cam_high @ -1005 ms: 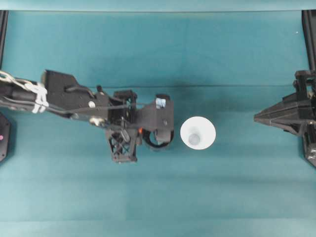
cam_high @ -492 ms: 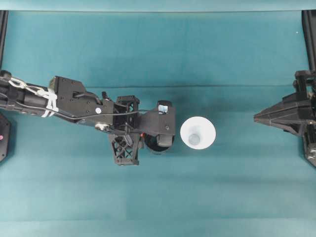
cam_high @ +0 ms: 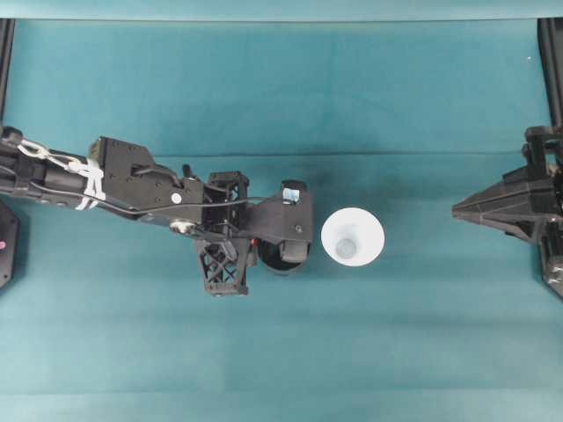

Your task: Put the paper cup into the moved red handle cup holder.

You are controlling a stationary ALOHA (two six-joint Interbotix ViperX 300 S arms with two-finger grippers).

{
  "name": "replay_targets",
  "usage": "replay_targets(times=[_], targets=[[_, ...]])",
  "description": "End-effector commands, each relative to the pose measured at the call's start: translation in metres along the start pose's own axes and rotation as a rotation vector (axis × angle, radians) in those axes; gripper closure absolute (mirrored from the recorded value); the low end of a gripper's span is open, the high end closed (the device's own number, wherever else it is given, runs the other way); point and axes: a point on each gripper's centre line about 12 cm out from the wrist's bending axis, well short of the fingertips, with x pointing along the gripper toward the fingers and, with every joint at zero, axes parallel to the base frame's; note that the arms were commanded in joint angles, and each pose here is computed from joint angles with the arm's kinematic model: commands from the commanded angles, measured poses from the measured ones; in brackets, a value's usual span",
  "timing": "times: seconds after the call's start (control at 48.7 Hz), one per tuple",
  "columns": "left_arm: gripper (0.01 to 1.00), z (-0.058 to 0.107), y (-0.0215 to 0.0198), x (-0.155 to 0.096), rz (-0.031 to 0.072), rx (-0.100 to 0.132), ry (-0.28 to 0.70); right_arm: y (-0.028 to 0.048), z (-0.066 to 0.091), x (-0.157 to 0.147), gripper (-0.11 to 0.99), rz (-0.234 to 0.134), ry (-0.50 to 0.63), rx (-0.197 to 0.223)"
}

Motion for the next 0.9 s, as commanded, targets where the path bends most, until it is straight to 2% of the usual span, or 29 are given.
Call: replay_targets(times=[0.0, 0.492, 0.533, 0.657, 0.739, 0.8, 0.882], targets=[[0.720, 0.0085, 0.0011, -0.0055, 0.003, -0.002, -0.037, 0.0004, 0.0030, 0.0007, 0.98, 0.000, -0.008, 0.011], [0.718, 0.0082, 0.0004, -0.0069, 0.003, 0.002, -0.046, 0.0002, 0.0024, 0.0007, 0.98, 0.000, -0.006, 0.013], [0.658, 0.0084, 0.0011, -0.0069, 0.003, 0.002, -0.047, 0.0002, 0.0022, 0.0010, 0.98, -0.001, -0.005, 0.011], [0.274, 0.0095, 0.0011, -0.0061, 0.003, 0.002, -0.066, 0.0002, 0.0024, 0.0007, 0.98, 0.000, -0.006, 0.011], [0.085, 0.0088, 0.0004, -0.0057, 0.003, 0.004, -0.072, 0.0002, 0.0024, 0.0007, 0.98, 0.000, -0.006, 0.011], [0.029, 0.0073, 0.0003, -0.0048, 0.002, 0.004, -0.069, 0.0002, 0.0022, 0.0010, 0.98, -0.001, -0.005, 0.011], [0.055, 0.0056, 0.0003, -0.0067, 0.003, 0.004, -0.066, 0.0002, 0.0024, 0.0007, 0.98, 0.000, -0.006, 0.011]])
